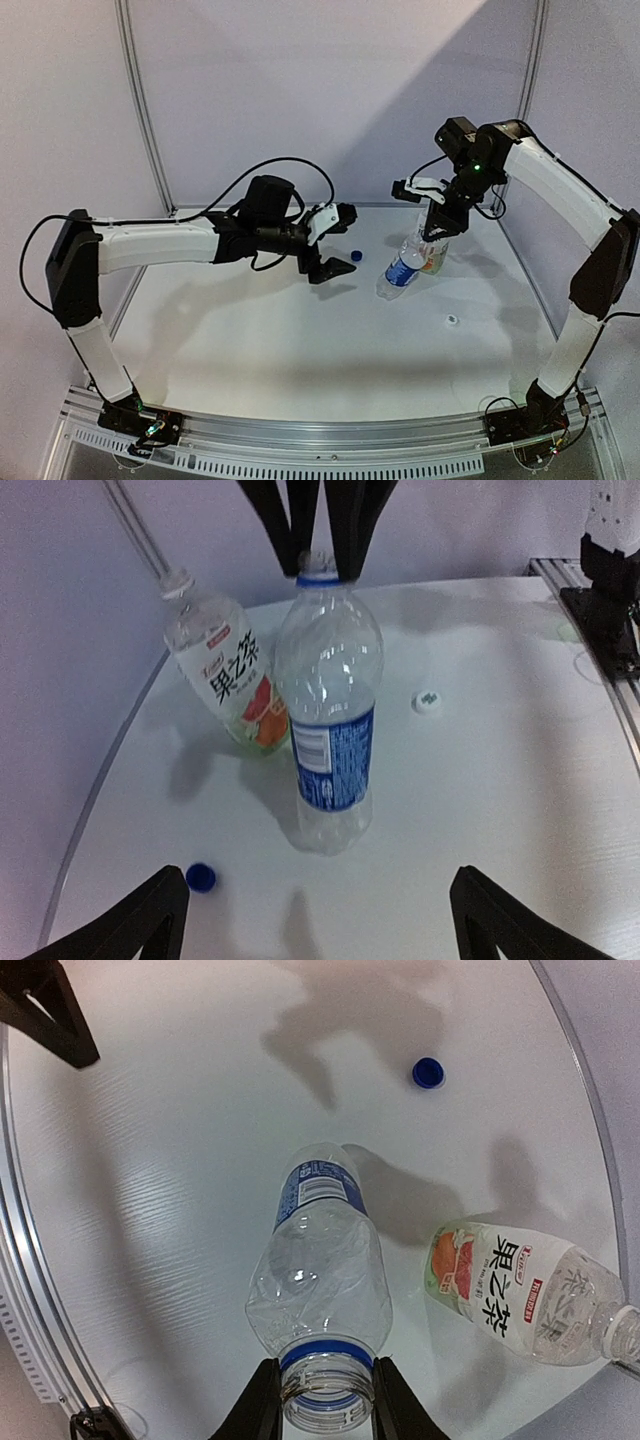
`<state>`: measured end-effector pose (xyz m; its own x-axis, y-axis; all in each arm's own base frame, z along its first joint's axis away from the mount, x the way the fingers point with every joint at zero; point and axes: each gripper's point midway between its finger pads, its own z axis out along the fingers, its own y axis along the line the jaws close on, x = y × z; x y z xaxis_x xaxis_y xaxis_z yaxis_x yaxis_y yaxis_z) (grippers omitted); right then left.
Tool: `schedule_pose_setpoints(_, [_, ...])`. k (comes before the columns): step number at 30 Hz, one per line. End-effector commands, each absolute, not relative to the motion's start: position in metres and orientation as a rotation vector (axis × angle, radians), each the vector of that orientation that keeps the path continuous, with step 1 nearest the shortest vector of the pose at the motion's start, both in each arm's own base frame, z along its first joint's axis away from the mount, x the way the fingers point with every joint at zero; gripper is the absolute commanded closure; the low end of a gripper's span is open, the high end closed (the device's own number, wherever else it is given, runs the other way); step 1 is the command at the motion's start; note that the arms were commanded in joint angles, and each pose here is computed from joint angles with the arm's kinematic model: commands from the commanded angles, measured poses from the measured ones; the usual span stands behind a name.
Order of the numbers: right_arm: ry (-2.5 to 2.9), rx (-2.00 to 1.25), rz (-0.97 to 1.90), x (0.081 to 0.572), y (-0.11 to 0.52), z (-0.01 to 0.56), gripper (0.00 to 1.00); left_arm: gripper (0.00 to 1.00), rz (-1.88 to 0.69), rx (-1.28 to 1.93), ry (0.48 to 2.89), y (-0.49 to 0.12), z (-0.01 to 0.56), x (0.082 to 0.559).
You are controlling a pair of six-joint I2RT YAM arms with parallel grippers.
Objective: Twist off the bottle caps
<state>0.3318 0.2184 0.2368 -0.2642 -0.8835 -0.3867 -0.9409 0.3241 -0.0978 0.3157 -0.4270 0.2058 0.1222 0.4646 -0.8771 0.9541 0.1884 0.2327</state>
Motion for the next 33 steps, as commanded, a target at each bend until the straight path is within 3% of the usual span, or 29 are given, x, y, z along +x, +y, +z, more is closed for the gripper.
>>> schedule_pose_setpoints(1, [2.455, -1.717, 0.385, 0.268, 0.198, 0.23, 0.79, 0.08, -0.825, 1.446, 1.35, -0.475, 0.219, 0.304])
schedule_pose_setpoints(12, [2.468, -1.674, 0.449, 0.25, 0.201, 0.237, 0.77, 0.09, -0.946, 1.452, 1.336, -0.533, 0.201, 0.298])
schedule_pose_setpoints(22, [2.465, -1.685, 0.506, 0.238, 0.207, 0.237, 0.77, 0.08, -0.843, 1.337, 1.383, -0.557, 0.194, 0.321])
schedule_pose_setpoints(28, [2.477, -1.658, 0.549, 0.236, 0.211, 0.239, 0.77, 0.17, -0.929, 1.387, 1.367, -0.566, 0.189, 0.302])
schedule_pose_setpoints(33, [2.492, -1.646, 0.561, 0.234, 0.211, 0.237, 0.69, 0.27, -0.965, 1.399, 1.398, -0.564, 0.183, 0.295])
